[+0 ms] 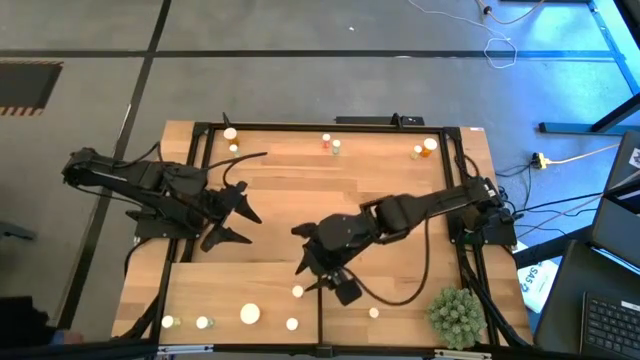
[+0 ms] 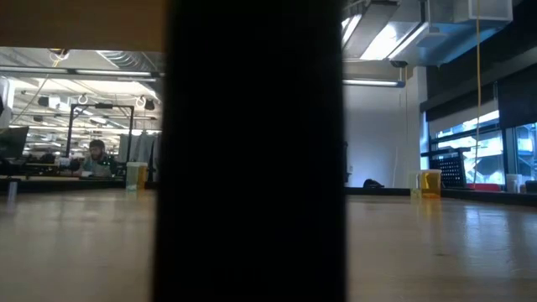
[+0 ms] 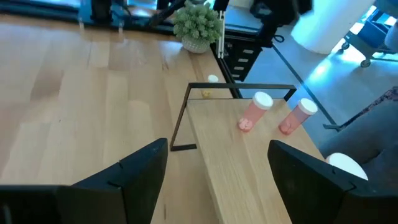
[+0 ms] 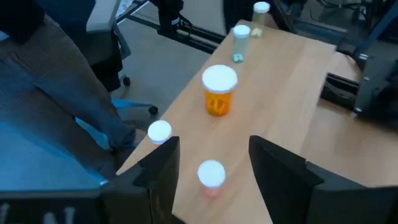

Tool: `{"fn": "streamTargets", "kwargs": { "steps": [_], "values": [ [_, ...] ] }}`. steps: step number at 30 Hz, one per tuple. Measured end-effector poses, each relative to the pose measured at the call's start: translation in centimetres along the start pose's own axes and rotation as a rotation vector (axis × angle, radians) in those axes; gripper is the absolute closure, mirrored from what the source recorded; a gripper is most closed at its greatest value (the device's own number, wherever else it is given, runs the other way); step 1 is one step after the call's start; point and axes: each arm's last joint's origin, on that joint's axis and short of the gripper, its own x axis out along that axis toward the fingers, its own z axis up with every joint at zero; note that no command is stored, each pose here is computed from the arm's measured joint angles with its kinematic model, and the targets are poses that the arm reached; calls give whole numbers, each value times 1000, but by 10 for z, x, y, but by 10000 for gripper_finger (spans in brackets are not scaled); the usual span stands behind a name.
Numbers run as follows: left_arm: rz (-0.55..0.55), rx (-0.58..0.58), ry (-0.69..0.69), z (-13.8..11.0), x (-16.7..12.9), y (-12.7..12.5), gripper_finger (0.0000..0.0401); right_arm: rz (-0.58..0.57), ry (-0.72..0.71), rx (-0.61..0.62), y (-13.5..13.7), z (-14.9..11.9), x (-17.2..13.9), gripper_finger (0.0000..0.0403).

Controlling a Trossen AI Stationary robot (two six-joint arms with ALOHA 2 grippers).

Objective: Pick and place medicine bottles onto shelf by color
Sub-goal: Put the top left blue pill bottle on the shelf aligned with the other blue pill bottle

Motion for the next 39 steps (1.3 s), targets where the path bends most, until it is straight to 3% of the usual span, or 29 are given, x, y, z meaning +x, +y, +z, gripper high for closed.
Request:
{"fn": "streamTargets", "kwargs": {
  "steps": [5,11,19,39],
  "values": [
    [32,21,-53,2,-11,-3,128,-33,45,16,-11,11,-36,206],
    [32,39,-69,2,-15,-4,128,-95,-37,34,-23,22,-87,206],
    [33,43,-65,2,-14,-4,128,-121,-110,75,-21,27,-123,206],
    [33,43,-66,2,-15,-4,128,-178,-149,97,-34,28,-138,206]
  ]
}}
